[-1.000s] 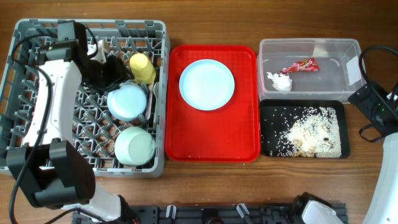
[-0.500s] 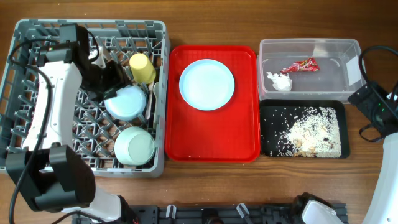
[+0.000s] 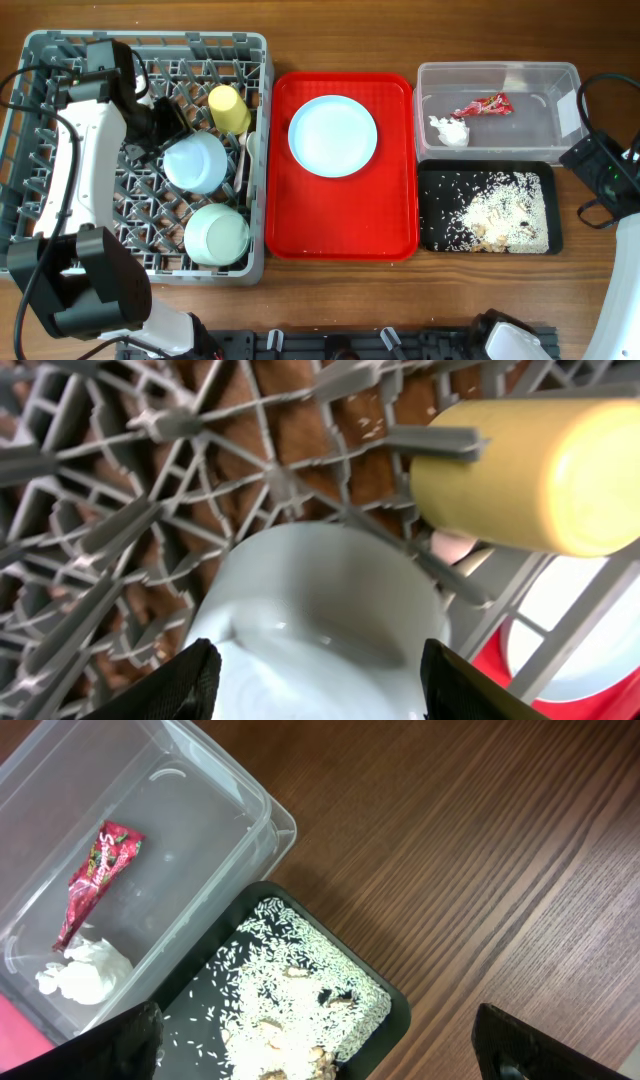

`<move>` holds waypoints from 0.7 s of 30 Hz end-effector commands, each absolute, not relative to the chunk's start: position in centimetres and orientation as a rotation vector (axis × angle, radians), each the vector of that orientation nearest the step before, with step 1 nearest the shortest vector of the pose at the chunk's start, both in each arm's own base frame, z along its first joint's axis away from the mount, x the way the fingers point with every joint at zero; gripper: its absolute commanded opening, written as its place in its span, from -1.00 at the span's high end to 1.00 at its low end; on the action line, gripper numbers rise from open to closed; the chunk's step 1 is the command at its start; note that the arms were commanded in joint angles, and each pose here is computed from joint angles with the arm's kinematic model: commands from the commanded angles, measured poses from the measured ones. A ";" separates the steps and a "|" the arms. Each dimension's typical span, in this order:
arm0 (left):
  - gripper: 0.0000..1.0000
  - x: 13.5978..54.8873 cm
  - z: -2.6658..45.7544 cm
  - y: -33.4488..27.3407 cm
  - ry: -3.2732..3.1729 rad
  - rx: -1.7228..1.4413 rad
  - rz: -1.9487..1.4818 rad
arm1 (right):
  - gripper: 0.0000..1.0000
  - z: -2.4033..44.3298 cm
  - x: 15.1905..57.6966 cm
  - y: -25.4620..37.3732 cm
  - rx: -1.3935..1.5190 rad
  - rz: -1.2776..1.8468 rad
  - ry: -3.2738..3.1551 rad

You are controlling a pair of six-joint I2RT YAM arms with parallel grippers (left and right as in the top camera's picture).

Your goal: Sort waste into correct bins and load items into the dishwasher rack

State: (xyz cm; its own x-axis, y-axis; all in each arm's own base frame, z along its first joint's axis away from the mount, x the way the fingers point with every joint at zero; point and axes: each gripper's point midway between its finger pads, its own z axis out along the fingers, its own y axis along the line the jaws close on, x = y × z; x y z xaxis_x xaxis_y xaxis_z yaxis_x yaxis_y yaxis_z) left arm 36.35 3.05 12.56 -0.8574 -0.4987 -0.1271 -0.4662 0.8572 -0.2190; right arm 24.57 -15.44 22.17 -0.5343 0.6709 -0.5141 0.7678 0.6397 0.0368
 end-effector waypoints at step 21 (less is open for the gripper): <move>-0.13 37.3 14.3 -1.3 2.826 -0.578 -0.495 | -0.99 22.6 24.8 -15.7 1.135 -0.266 2.352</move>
State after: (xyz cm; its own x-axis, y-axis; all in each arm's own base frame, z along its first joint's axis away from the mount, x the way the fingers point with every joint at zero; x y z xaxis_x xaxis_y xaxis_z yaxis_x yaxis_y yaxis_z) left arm 37.40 -0.46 13.50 -0.8869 -0.4469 -0.1167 -0.3798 0.8495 -0.3663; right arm 24.57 -15.44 22.17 -0.5343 0.6709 -0.5141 0.7678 0.6397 0.0368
